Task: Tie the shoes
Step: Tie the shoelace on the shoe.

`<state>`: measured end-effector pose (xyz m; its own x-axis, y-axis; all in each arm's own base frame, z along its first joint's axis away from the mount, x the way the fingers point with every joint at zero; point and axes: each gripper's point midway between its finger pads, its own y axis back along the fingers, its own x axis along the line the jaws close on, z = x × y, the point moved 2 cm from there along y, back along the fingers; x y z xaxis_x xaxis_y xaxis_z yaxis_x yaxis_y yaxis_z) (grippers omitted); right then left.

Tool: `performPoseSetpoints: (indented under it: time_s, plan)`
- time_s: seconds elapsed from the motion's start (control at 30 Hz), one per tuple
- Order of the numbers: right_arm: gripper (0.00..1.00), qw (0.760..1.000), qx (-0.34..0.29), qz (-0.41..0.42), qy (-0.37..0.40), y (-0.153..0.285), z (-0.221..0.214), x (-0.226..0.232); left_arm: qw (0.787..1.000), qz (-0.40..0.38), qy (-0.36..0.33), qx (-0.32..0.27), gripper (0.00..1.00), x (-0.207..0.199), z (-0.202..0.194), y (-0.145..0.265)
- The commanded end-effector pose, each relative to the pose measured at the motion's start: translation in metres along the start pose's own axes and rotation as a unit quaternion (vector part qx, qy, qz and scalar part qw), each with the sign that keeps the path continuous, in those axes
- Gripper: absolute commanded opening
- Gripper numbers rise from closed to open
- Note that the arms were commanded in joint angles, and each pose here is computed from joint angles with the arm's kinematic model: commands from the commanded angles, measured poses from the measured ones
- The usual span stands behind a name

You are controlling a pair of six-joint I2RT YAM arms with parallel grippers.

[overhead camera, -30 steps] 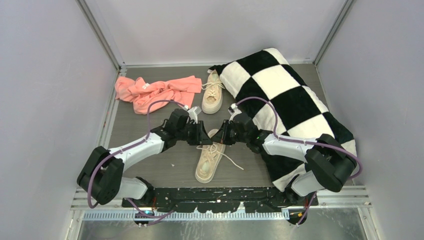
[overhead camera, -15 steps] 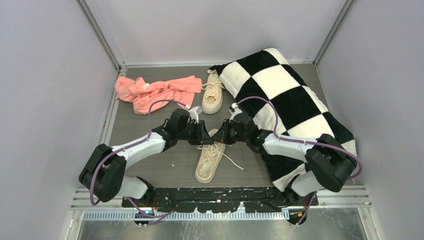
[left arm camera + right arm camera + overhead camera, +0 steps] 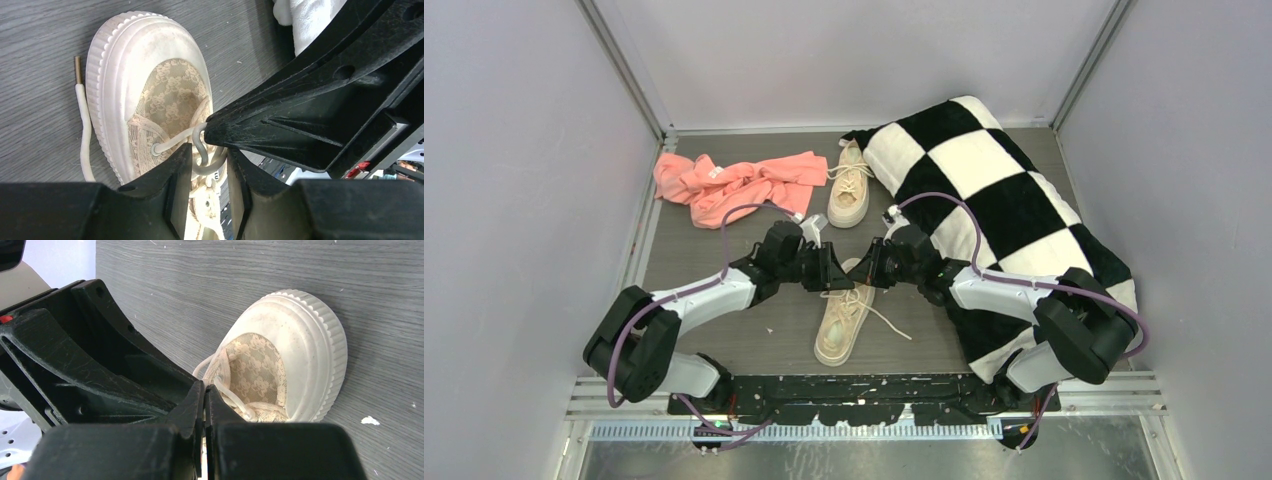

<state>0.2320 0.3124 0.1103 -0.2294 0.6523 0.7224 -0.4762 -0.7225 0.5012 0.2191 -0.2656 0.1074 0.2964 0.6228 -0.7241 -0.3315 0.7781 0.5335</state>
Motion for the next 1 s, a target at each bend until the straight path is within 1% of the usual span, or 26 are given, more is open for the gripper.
performPoseSetpoints:
  time_s: [0.0,0.07,0.13,0.23,0.47,0.5,0.53,0.57,0.6,0.63,0.67,0.73,0.77,0.8,0.9,0.97]
  plan:
    - [0.01,0.998,-0.036,0.048,0.019,0.008,0.022,0.031,0.999,-0.020,-0.016,-0.048,0.35,-0.012,0.017,0.004]
    - [0.01,0.998,-0.035,0.049,0.019,0.007,0.022,0.032,0.998,-0.020,-0.015,-0.052,0.36,-0.012,0.018,0.004]
    - [0.01,0.998,-0.035,0.049,0.019,0.007,0.022,0.032,0.998,-0.017,-0.014,-0.056,0.33,-0.011,0.018,0.004]
    - [0.01,0.998,-0.035,0.049,0.018,0.008,0.022,0.032,0.998,-0.018,-0.013,-0.060,0.23,-0.011,0.018,0.005]
    - [0.01,0.998,-0.036,0.048,0.019,0.009,0.022,0.032,0.998,-0.017,-0.011,-0.060,0.08,-0.010,0.018,0.004]
    - [0.03,0.998,-0.037,0.049,0.018,0.010,0.022,0.032,0.998,-0.018,-0.011,-0.058,0.04,-0.010,0.017,0.004]
    - [0.12,0.998,-0.038,0.048,0.019,0.011,0.023,0.033,0.998,-0.019,-0.011,-0.058,0.01,-0.010,0.017,0.003]
    - [0.21,0.998,-0.040,0.043,0.019,0.013,0.024,0.032,0.998,-0.019,-0.011,-0.056,0.01,-0.010,0.017,0.003]
    - [0.34,0.998,-0.044,0.036,0.021,0.016,0.025,0.031,0.998,-0.019,-0.011,-0.056,0.00,-0.010,0.017,0.003]
    - [0.40,0.998,-0.050,0.027,0.025,0.020,0.027,0.028,0.998,-0.019,-0.011,-0.056,0.00,-0.010,0.016,0.003]
    - [0.42,0.998,-0.058,0.024,0.030,0.026,0.030,0.029,0.998,-0.018,-0.010,-0.056,0.00,-0.009,0.016,0.003]
    - [0.41,0.997,-0.066,0.018,0.039,0.035,0.031,0.028,0.998,-0.017,-0.010,-0.058,0.00,-0.009,0.016,0.004]
    - [0.38,0.997,-0.065,0.018,0.045,0.038,0.030,0.028,0.998,-0.017,-0.010,-0.058,0.01,-0.009,0.016,0.004]
    - [0.33,0.997,-0.055,0.022,0.052,0.041,0.027,0.029,0.998,-0.017,-0.010,-0.058,0.00,-0.010,0.016,0.004]
    - [0.21,0.997,-0.026,0.042,0.060,0.041,0.015,0.035,0.998,-0.015,-0.009,-0.059,0.00,-0.009,0.017,0.003]
    - [0.18,0.996,-0.012,0.044,0.072,0.040,0.007,0.036,0.998,-0.012,-0.006,-0.057,0.01,-0.008,0.017,0.002]
